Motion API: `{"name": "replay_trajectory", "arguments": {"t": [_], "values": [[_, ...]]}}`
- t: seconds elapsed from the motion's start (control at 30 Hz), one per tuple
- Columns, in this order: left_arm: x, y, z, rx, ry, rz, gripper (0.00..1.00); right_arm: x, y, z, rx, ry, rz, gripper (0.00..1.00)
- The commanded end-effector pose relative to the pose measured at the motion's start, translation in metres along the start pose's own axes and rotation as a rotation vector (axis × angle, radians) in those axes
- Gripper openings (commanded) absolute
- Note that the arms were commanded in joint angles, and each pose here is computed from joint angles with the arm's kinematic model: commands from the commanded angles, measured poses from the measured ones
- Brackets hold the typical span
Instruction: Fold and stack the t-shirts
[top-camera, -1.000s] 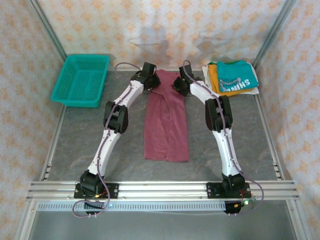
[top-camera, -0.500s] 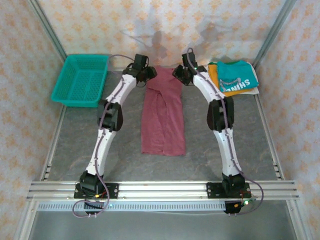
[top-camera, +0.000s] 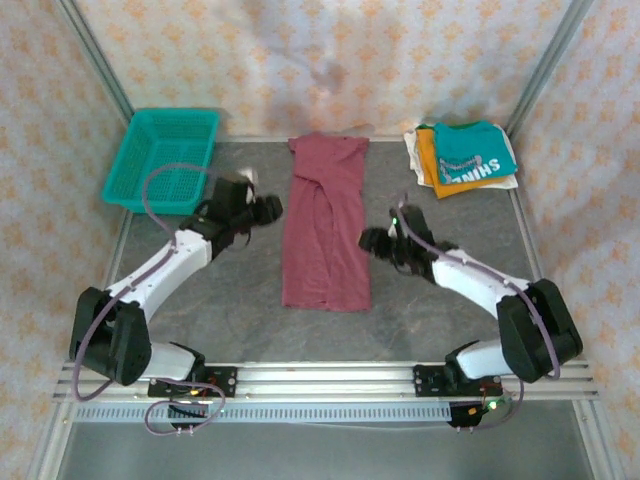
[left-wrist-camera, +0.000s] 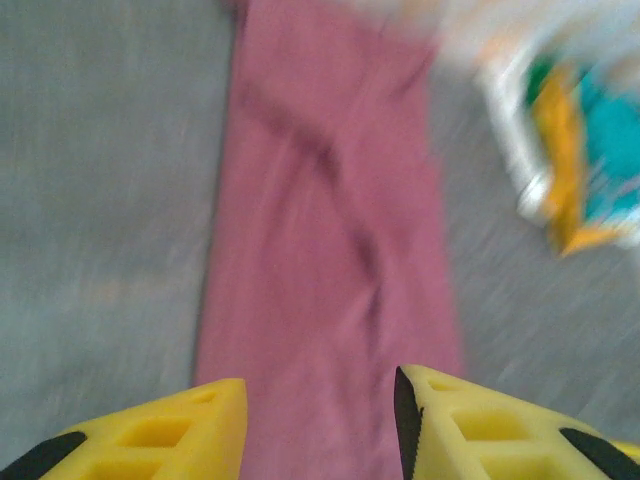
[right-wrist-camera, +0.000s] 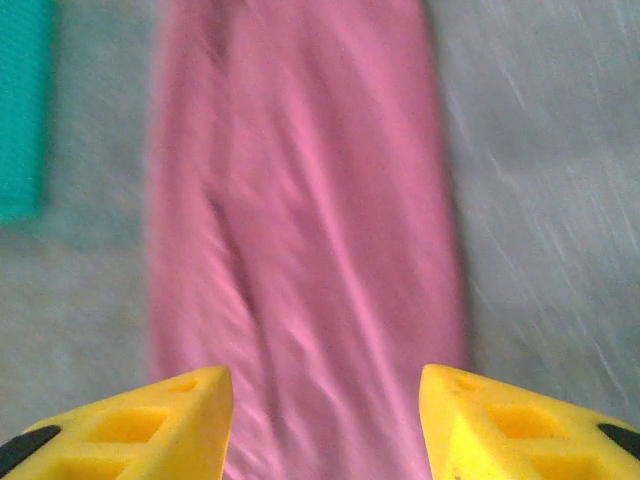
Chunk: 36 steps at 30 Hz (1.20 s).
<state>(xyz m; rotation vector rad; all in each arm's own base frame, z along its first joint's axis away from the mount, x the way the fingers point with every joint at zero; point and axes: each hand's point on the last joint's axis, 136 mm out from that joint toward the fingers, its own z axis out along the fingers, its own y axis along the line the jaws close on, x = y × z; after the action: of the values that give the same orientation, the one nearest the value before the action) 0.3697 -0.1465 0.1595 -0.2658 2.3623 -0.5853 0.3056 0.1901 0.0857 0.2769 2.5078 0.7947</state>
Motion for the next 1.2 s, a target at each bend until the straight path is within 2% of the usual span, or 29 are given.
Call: {"name": "replay_trajectory", "arguments": {"t": [0.0,0.1,0.17,0.27,0.4,0.5,0.63,1.17], "values": [[0.082,0.016,-0.005,-0.056,0.231,0.042,0.47,0.021,0.003,-0.008,-0.06,-0.015,-0.007,0.53],[0.125,0.028,-0.005,-0.108,0.337,0.03,0.47,0.04,-0.016,-0.007,-0.038,0.009,0.028,0.53],[0.139,0.035,-0.004,-0.127,0.374,0.01,0.47,0.046,-0.022,-0.007,-0.024,0.018,0.037,0.53],[0.151,0.028,-0.004,-0.09,0.397,0.002,0.47,0.051,-0.031,-0.005,0.001,0.019,0.044,0.53],[0.168,0.04,-0.012,-0.173,0.453,0.036,0.47,0.051,-0.036,-0.003,0.02,0.016,0.05,0.54],[0.182,0.036,-0.01,-0.127,0.475,0.007,0.46,0.051,-0.037,0.001,0.024,0.012,0.048,0.54],[0.185,0.035,-0.009,-0.159,0.488,0.042,0.44,0.053,-0.034,0.008,0.009,0.039,0.047,0.54],[0.206,0.029,0.0,-0.11,0.521,0.042,0.37,0.067,-0.039,0.024,0.011,0.098,0.047,0.54]]}}
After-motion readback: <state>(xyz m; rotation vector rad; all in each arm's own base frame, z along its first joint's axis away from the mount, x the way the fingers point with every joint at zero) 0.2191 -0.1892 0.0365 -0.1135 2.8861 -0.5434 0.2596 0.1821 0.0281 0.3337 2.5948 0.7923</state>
